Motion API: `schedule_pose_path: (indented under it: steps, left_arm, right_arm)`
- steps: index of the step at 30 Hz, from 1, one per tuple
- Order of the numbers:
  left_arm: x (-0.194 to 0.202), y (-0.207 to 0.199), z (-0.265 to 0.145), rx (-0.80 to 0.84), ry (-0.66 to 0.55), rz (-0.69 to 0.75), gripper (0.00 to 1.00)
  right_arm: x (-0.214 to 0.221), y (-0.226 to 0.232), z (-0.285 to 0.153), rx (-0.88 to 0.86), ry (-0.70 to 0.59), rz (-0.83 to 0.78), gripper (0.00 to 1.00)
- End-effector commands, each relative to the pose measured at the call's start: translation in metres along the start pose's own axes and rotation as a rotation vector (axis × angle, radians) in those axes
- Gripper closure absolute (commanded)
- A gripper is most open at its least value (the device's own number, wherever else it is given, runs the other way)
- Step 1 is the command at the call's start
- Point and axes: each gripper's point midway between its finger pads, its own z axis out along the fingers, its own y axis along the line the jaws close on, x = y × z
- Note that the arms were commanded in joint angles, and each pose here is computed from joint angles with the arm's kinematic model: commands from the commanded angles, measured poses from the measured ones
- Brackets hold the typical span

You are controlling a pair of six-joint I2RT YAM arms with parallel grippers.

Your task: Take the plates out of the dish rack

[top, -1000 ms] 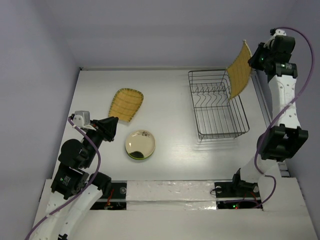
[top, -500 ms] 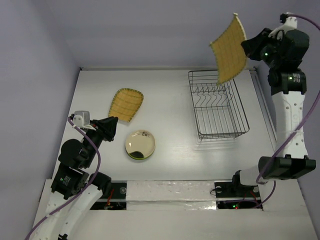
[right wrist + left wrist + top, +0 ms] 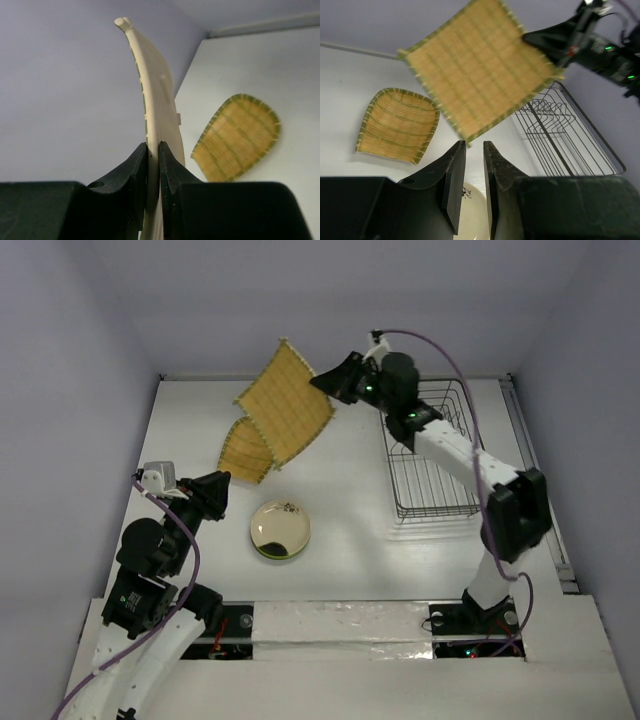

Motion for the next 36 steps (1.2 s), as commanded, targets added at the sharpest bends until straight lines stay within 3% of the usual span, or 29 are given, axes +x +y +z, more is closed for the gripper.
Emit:
schedule_pose_path:
  steps: [1,6,17,28,31,36]
  left_arm:
    - [-0.01,0.002,0.001,-0.013,-0.048,-0.005,0.82]
    - [-0.008,0.004,0.001,-0.021,-0.041,-0.003,0.81]
    - [-0.006,0.002,0.003,-0.015,-0.03,-0.002,0.81]
    - [-0.001,0.0,0.006,-0.003,-0.009,0.002,0.8]
    - [-0.001,0.0,0.006,-0.001,-0.008,0.002,0.8]
    - [-0.001,0.0,0.006,-0.001,-0.009,0.002,0.8]
  right_arm:
    - [-0.03,0.09,0.028,-0.305,-0.15,0.101,1.0]
    - [0.011,0.065,0.08,-0.316,-0.097,0.265,1.0]
    - [0.068,-0.009,0.135,-0.167,-0.034,0.435,1.0]
    - [0.1,-0.06,0.145,-0.018,-0.005,0.445,1.0]
    - [0.118,-0.078,0.144,0.03,0.035,0.448,0.93]
    - [0.143,-0.098,0.139,0.094,0.101,0.451,0.71]
